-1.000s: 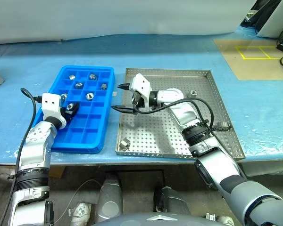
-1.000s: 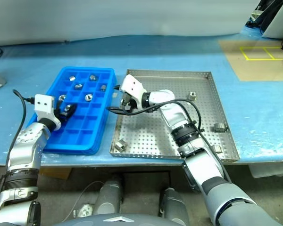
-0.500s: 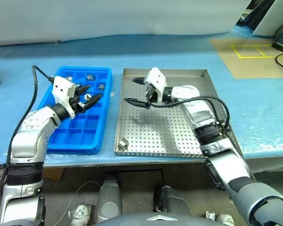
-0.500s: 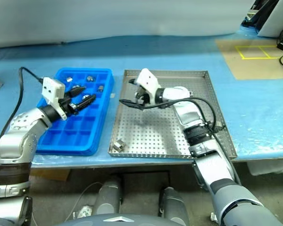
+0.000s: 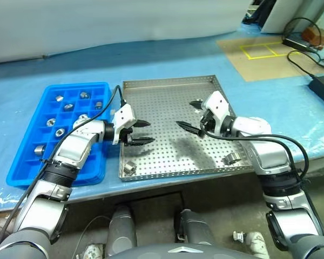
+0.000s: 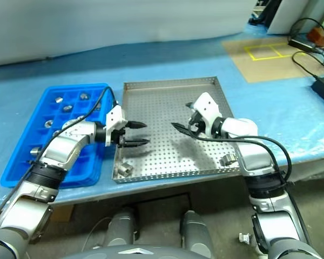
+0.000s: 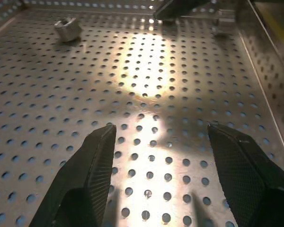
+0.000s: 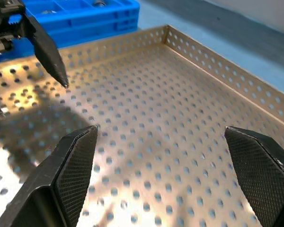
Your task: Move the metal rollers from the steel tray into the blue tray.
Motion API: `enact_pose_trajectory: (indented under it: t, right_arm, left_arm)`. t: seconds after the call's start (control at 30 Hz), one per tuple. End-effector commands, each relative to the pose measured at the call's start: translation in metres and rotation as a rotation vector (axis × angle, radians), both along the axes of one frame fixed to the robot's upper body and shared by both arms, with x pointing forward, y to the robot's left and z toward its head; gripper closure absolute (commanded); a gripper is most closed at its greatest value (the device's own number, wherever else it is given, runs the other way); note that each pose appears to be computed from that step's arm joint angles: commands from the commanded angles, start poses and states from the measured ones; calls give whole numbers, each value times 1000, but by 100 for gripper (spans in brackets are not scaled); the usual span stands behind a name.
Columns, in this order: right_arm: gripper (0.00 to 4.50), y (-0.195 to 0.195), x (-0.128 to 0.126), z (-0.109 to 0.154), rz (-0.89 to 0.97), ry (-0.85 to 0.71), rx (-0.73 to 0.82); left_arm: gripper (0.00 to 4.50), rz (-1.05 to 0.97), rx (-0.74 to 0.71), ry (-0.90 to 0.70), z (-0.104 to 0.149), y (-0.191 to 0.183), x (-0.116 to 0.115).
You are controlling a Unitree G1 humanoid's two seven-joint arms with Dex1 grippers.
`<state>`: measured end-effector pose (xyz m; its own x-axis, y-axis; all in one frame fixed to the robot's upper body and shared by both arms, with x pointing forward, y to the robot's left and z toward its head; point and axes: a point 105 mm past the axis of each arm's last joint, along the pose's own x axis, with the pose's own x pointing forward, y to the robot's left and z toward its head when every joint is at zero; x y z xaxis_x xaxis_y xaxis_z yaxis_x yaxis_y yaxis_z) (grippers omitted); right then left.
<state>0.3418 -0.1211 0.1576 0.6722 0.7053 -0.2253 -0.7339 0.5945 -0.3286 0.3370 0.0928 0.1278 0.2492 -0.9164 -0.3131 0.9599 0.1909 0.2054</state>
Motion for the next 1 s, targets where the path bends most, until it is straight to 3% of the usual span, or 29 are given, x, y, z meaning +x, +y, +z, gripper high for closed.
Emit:
enact_pose_trajectory:
  t: [0.03, 0.13, 0.3, 0.43, 0.7, 0.87, 1.0]
  right_arm:
    - [0, -4, -7, 20, -36, -69, 25]
    - [0, -6, -9, 21, -73, -76, 37]
    - [0, -14, -17, 21, -126, -76, 34]
    - [0, -24, -22, 15, -167, -59, 23]
    - [0, -45, -16, 20, -282, -94, 22]
    - [0, -56, -17, 14, -316, -81, -4]
    - [0, -56, -18, 12, -320, -77, -3]
  left_arm:
    - [125, 42, -61, -93, 27, -14, 26]
    - [125, 60, -90, -101, 29, -35, 39]
    - [125, -143, -108, -72, 28, -49, 11]
    - [125, -70, -126, -112, 33, -42, 21]
    - [125, -229, -83, -101, 10, -54, -11]
    - [125, -125, -133, -103, 12, -52, 4]
    - [125, -129, -147, -91, 13, -56, 1]
